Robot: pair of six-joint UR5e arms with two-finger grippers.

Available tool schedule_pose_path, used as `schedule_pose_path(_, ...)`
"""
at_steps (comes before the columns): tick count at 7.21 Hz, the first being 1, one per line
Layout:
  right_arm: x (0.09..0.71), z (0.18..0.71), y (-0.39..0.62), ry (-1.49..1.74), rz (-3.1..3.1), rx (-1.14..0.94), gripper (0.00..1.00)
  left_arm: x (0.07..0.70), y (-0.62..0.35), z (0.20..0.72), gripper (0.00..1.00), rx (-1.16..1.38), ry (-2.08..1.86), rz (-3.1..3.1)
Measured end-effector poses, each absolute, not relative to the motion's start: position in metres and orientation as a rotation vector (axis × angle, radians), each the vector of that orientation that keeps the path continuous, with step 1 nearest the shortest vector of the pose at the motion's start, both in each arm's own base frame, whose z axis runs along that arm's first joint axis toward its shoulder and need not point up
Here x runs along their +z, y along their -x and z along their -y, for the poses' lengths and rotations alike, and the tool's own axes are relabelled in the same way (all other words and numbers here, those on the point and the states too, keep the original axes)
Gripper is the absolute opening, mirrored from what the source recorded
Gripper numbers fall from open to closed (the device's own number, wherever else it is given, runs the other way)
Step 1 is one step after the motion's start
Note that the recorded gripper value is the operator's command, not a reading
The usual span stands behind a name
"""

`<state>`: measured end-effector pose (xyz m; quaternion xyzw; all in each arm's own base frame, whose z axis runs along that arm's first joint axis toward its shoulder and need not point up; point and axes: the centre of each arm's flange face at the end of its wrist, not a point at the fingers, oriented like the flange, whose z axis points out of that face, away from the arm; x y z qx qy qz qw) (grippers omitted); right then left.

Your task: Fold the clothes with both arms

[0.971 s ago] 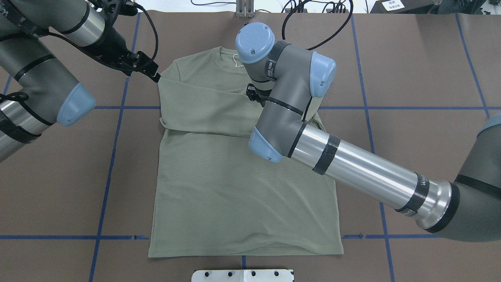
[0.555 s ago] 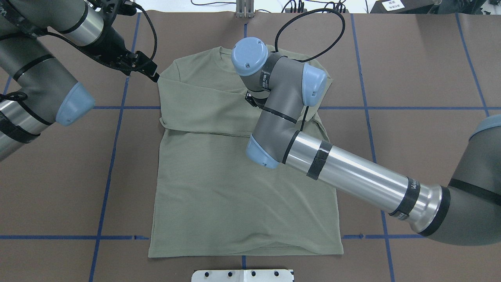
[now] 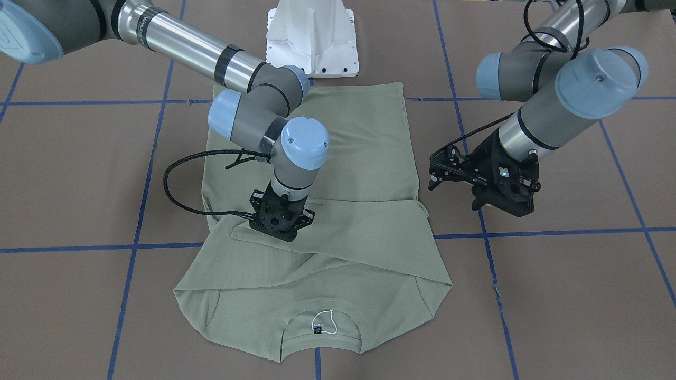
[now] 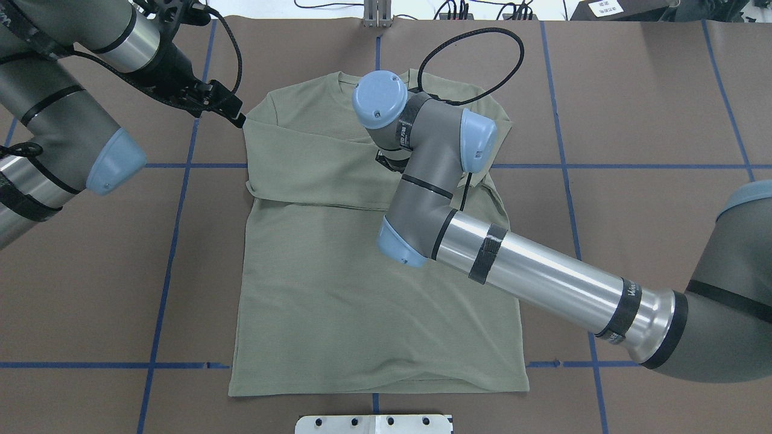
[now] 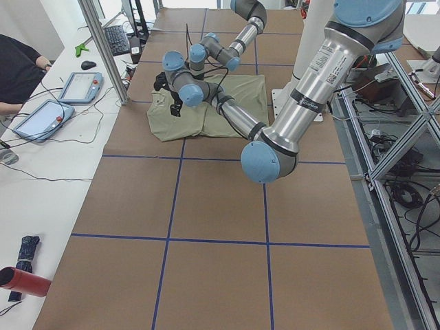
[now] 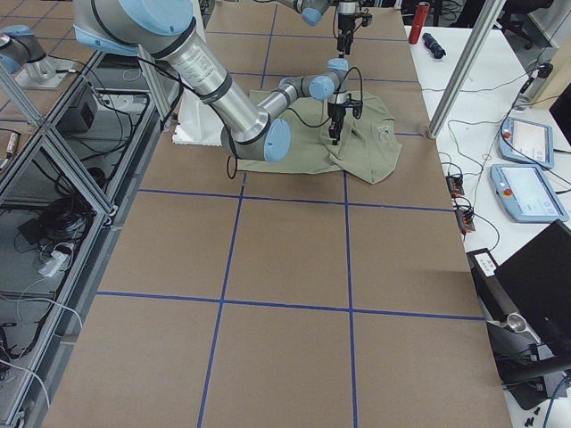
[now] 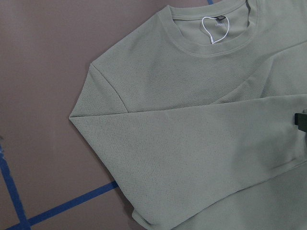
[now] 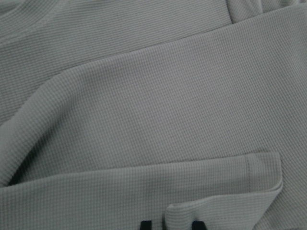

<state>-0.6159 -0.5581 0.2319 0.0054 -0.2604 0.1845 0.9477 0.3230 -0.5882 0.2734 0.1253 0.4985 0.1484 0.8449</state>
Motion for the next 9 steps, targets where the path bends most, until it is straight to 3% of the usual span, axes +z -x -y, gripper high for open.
schedule_pose_path(2,0.227,0.556,0.613,-0.013,0.531,0.373,0.12,0.273,-0.323,0.588,1.00,0.308,-0.262,-1.054)
schedule_pose_path(6,0.243,0.533,0.579,-0.010,0.516,0.368,0.17,0.271,-0.325,0.587,1.00,0.307,-0.262,-1.056)
schedule_pose_path(7,0.252,0.524,0.569,-0.015,0.524,0.364,0.38,0.271,-0.325,0.587,1.00,0.307,-0.261,-1.057)
schedule_pose_path(8,0.256,0.518,0.564,-0.018,0.528,0.360,0.47,0.271,-0.325,0.587,1.00,0.307,-0.262,-1.057)
schedule_pose_path(9,0.258,0.514,0.564,-0.021,0.530,0.355,0.67,0.272,-0.325,0.587,1.00,0.307,-0.261,-1.056)
